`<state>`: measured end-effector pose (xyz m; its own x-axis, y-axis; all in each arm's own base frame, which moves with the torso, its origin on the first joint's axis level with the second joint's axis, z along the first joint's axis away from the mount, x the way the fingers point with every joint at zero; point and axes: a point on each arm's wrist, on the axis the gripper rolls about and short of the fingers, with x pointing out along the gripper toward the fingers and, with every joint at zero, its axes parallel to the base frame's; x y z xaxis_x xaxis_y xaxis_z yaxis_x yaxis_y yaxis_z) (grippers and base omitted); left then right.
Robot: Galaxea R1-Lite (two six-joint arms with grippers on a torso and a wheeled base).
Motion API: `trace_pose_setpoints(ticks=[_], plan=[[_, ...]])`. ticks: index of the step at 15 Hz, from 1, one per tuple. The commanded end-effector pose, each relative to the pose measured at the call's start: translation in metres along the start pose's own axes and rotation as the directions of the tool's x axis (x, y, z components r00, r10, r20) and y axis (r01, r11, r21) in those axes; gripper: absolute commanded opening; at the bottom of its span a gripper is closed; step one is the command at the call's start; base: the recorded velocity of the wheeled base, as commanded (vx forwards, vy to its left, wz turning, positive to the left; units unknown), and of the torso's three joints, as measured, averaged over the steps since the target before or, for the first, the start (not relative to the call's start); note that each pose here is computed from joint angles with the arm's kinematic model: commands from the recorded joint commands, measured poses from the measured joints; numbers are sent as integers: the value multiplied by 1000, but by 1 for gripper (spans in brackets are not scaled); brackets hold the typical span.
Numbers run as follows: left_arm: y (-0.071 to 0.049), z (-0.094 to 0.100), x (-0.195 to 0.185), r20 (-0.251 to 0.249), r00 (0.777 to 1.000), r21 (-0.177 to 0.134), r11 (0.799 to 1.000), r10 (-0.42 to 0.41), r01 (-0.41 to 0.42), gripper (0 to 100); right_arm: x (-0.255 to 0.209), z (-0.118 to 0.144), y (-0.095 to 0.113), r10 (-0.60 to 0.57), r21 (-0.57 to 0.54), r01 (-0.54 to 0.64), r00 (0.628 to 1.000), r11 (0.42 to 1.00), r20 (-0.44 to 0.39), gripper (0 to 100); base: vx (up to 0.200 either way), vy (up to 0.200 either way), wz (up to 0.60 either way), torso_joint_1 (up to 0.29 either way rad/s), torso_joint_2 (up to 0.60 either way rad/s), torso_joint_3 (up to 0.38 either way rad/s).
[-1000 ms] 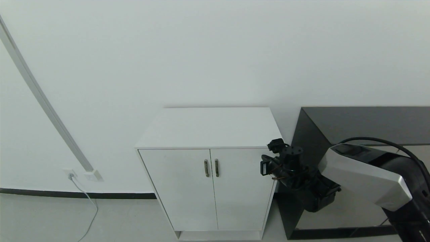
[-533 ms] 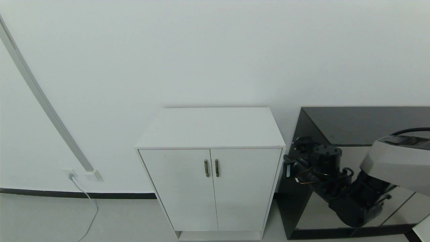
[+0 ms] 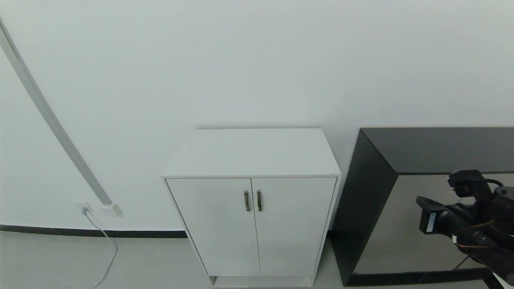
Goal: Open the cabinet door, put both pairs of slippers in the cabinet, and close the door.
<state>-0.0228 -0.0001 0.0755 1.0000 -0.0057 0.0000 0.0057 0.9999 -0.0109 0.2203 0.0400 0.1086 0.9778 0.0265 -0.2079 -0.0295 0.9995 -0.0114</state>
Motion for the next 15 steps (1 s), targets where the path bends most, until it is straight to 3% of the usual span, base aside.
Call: trace_pose_setpoints(ticks=[1, 5, 8, 15], plan=[[0, 0, 0, -2, 1000, 0, 1000, 0, 0, 0, -46, 7, -20, -66, 18, 65, 995, 998, 73, 0, 0, 0, 0, 0, 0, 0], [0, 0, 0, 0, 1000, 0, 1000, 0, 0, 0, -89, 7, -30, -107, 34, 103, 986, 994, 131, 0, 0, 0, 0, 0, 0, 0], [0, 0, 0, -2, 1000, -1, 1000, 0, 0, 0, -130, 0, -33, -93, 34, 90, 990, 995, 110, 0, 0, 0, 0, 0, 0, 0], [0, 0, 0, -2, 1000, 0, 1000, 0, 0, 0, -207, -52, -35, -38, 27, 36, 998, 999, 56, 0, 0, 0, 0, 0, 0, 0]])
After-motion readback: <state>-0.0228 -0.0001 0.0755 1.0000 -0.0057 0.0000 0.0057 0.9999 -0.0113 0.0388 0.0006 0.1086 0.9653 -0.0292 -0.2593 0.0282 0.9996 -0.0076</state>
